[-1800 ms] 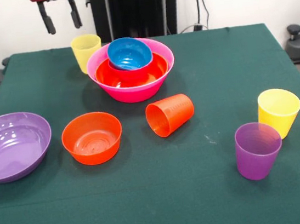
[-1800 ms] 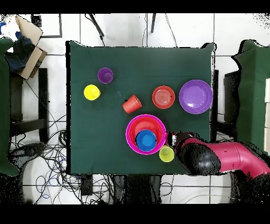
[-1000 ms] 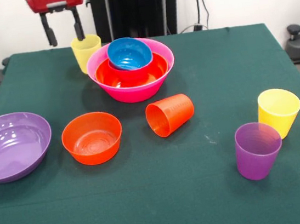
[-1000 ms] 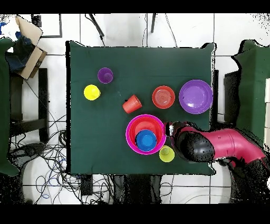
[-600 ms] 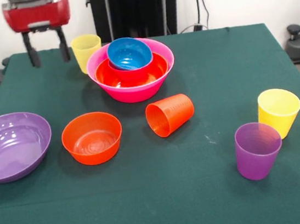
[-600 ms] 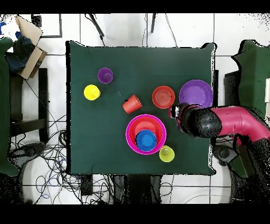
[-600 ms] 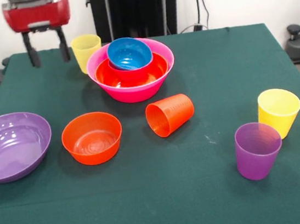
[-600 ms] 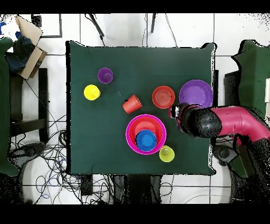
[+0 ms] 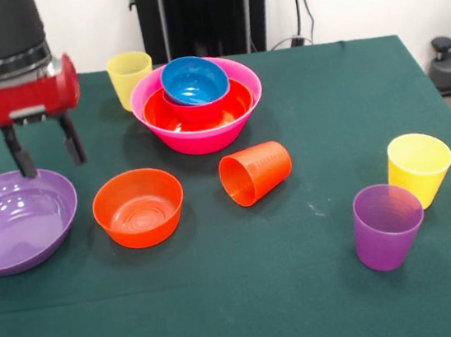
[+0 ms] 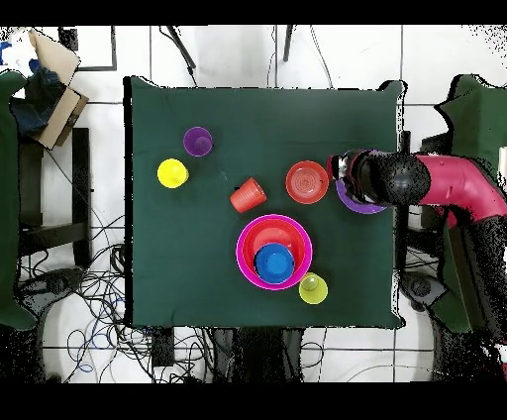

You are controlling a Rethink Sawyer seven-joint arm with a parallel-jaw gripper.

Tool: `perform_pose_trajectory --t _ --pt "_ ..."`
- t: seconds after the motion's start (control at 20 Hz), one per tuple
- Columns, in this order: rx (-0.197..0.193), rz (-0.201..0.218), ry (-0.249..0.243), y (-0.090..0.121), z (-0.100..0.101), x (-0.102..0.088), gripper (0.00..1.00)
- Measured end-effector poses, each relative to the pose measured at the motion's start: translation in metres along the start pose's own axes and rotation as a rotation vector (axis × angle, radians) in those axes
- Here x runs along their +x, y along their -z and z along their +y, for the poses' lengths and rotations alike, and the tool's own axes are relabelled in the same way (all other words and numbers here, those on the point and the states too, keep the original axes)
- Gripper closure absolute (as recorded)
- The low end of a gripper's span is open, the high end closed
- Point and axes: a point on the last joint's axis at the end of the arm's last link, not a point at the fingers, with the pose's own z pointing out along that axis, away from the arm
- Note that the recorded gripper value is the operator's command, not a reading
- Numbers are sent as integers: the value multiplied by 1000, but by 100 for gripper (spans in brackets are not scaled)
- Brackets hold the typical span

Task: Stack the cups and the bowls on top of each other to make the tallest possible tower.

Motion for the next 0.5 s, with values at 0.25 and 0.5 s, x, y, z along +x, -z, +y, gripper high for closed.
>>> perform_pose_trajectory --t 0.25,0.5 --pt "-25 -11 13 -30 -6 -9 0" --pt "-55 -11 6 -55 -1 -14 0"
